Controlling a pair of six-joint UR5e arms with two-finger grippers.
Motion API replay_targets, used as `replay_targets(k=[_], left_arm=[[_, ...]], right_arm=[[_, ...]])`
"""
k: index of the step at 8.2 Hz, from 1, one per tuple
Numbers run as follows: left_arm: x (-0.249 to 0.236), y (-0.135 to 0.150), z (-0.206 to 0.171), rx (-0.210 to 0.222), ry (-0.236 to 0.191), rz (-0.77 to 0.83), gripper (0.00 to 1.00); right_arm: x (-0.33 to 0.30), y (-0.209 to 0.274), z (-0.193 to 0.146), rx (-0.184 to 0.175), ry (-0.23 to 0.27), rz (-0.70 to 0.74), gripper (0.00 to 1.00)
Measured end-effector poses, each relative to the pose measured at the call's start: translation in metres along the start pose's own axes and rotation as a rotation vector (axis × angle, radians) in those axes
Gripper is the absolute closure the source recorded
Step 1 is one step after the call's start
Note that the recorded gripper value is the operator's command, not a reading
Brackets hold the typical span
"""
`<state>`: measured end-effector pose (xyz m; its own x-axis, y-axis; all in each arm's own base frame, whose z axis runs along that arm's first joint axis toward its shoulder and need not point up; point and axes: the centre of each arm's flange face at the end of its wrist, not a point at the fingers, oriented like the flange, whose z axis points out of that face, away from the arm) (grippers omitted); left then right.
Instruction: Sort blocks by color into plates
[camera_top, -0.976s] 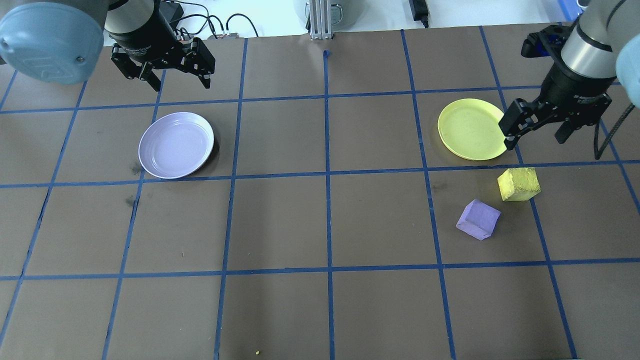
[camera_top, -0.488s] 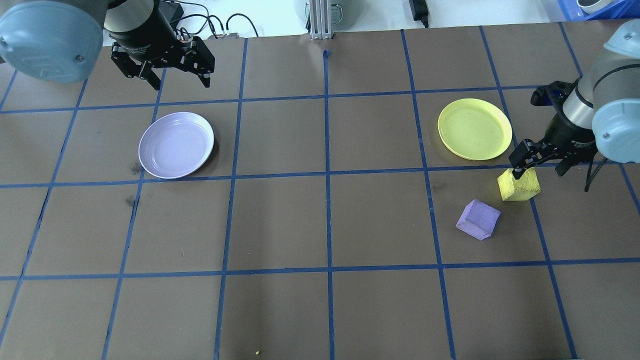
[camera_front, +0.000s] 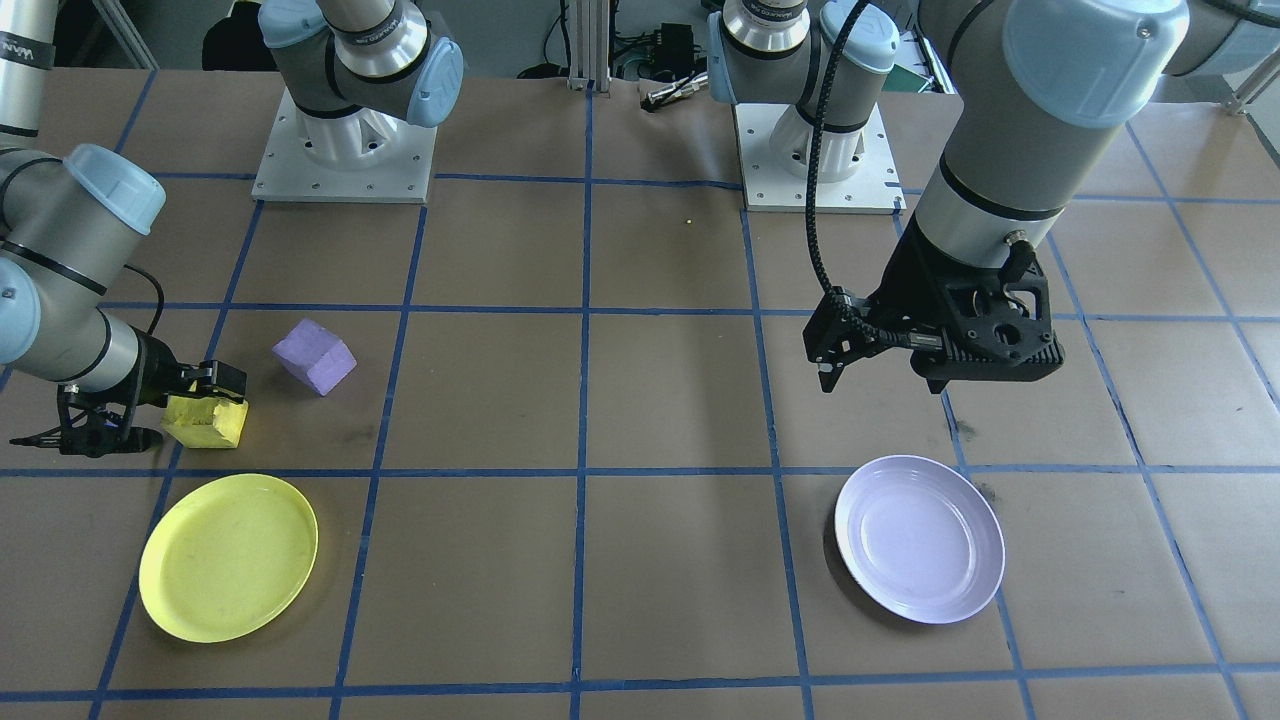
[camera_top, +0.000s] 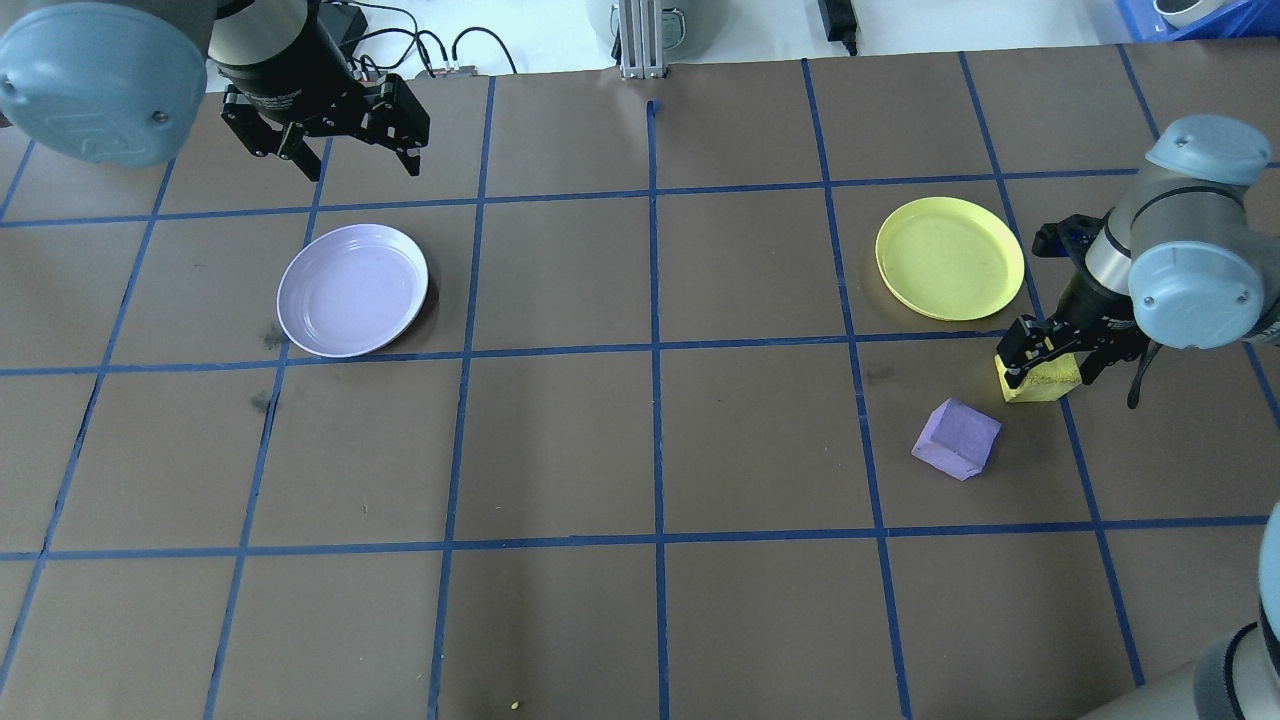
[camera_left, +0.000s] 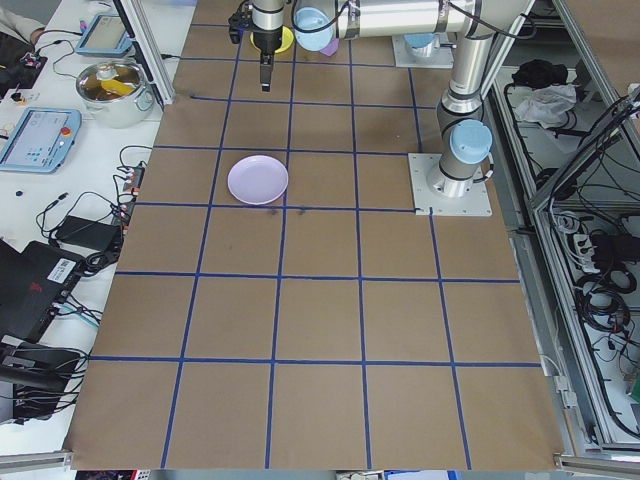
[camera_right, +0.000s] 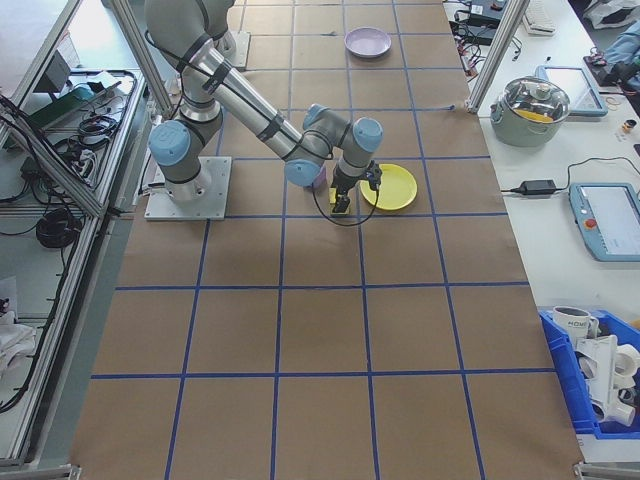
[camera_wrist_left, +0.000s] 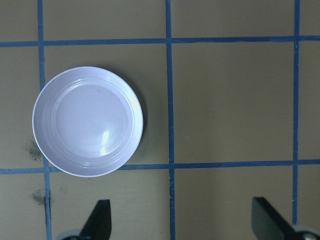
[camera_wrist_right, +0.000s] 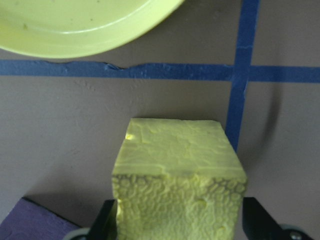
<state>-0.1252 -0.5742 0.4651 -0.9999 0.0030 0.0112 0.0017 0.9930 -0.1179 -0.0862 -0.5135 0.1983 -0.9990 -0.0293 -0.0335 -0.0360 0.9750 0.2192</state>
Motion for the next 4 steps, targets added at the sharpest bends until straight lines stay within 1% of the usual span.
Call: replay_targets(k=[1, 2, 4], left_arm=[[0.000, 0.000, 0.001, -0.002, 0.000, 0.000, 0.00], [0.000, 0.000, 0.001, -0.003, 0.000, 0.000, 0.00], [0.000, 0.001, 0.002, -0.004, 0.001, -0.001, 0.00]], right_arm=[[0.001, -0.002, 0.007, -0.010, -0.003, 0.001, 0.79], [0.002, -0.002, 0.008, -0.012, -0.002, 0.002, 0.80], [-0.001, 0.004, -0.010, -0.002, 0.000, 0.025, 0.80]])
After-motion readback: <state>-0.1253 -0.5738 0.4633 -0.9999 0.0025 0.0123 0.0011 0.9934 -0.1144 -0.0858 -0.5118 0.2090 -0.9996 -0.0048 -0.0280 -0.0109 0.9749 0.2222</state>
